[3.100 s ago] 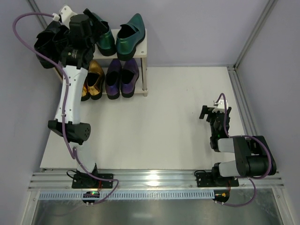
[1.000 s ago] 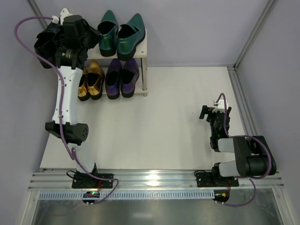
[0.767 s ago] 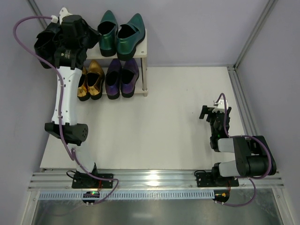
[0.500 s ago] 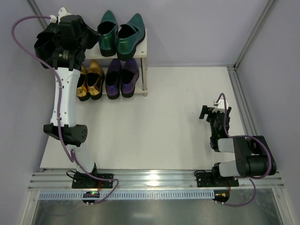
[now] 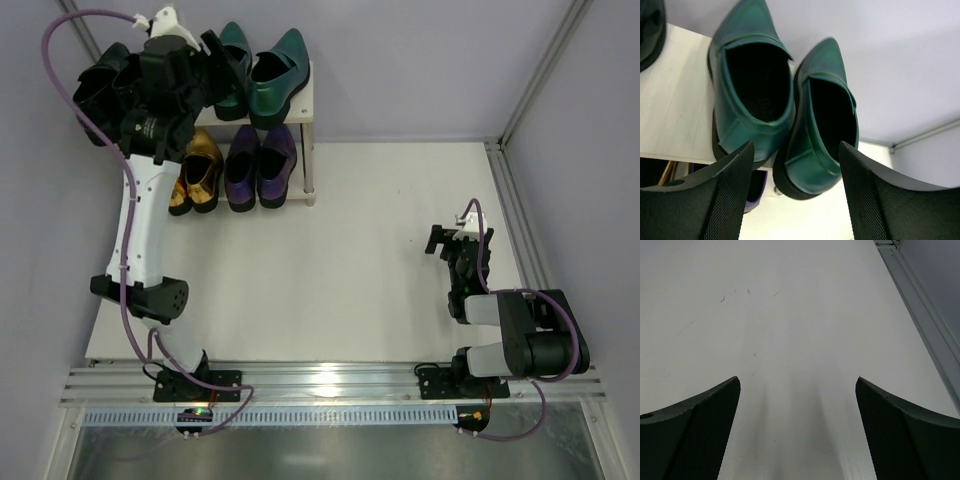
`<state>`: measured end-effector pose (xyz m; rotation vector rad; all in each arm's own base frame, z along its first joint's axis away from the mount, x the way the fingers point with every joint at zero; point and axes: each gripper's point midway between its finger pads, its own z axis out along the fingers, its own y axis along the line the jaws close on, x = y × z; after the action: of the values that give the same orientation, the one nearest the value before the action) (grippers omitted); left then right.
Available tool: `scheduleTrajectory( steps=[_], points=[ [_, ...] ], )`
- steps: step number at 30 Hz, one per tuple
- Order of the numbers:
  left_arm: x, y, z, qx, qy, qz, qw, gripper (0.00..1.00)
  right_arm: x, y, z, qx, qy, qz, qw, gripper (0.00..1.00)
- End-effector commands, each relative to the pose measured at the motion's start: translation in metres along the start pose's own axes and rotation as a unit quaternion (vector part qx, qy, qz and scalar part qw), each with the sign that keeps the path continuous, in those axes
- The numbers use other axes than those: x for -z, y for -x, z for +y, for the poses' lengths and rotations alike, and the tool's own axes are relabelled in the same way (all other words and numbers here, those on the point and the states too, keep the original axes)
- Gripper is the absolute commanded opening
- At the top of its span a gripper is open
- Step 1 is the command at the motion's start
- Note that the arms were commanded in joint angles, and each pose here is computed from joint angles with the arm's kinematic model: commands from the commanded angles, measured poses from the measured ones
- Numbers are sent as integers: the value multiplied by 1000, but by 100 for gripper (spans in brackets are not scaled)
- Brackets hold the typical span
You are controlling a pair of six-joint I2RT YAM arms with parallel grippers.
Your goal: Place and organize the shoes onto the shoe shelf
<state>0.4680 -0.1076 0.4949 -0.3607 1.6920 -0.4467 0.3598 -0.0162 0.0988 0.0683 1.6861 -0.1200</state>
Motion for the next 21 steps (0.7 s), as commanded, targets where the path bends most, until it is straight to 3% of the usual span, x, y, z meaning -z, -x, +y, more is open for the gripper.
scheduleTrajectory(
  steps=[1,9,14,21],
  points=[
    [-3,-7,-7,-100,-8,-5,995,68,-3,20,1,-12,2,-35,999,97],
    [-10,-10,13,-164,78,-27,983,68,-3,20,1,-12,2,-35,999,97],
    [-3,3,7,-186,75,-55,978,70,-3,20,1,-12,2,-35,999,97],
    [-18,-7,16,-214,92,-39,972,73,-3,20,1,-12,3,-36,999,97]
  ],
)
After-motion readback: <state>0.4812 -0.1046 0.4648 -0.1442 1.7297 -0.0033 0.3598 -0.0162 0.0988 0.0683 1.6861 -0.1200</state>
